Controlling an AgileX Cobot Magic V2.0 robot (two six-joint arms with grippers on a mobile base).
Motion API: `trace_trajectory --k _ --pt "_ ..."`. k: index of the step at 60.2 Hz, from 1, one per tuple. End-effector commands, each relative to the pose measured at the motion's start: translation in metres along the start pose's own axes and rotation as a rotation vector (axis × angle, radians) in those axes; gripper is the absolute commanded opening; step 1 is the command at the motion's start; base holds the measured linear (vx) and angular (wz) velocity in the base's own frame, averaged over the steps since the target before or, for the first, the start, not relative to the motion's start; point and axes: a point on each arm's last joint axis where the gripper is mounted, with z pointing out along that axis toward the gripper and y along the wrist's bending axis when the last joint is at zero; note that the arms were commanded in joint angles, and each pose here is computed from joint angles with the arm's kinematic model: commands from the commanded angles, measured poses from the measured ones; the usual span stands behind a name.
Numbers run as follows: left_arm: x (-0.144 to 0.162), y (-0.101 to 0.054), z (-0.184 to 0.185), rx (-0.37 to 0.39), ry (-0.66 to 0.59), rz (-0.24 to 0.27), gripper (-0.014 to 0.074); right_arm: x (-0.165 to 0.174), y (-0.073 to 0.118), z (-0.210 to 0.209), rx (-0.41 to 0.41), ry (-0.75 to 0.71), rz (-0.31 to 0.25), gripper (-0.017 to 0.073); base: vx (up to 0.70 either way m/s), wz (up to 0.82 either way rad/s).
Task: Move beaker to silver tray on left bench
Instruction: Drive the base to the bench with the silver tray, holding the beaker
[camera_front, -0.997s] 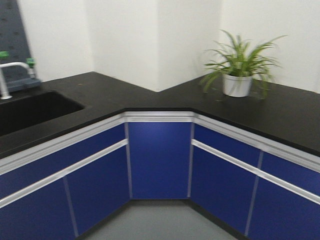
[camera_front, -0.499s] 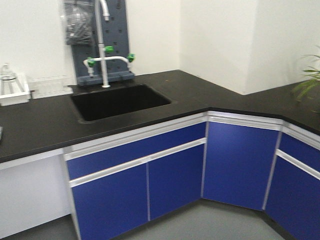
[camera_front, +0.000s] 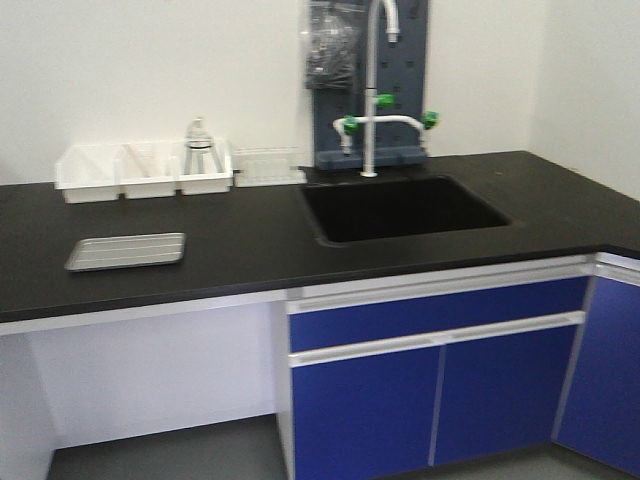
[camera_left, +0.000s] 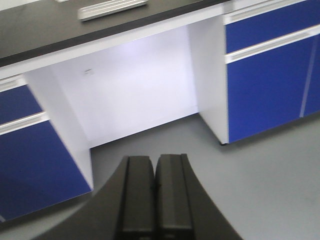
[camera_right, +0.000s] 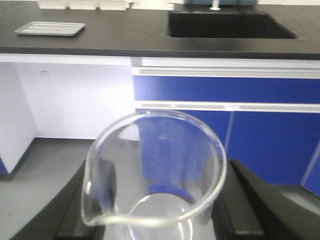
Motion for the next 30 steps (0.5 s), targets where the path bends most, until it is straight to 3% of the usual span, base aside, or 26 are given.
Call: trace_trajectory --k 1,30 --pt "-0.0016 -0.0009 0.0017 0.003 -0.07 -0.001 0.0001 -0.0128 0.0034 -0.0018 -0.034 -0.061 -0.024 -0.001 0.13 0.52" --pt "-0.0016 -0.0009 0.0017 0.003 -0.07 -0.001 0.0001 -0.0128 0.0034 -0.0018 -0.034 -0.061 -0.023 -0.0011 0.18 0.43"
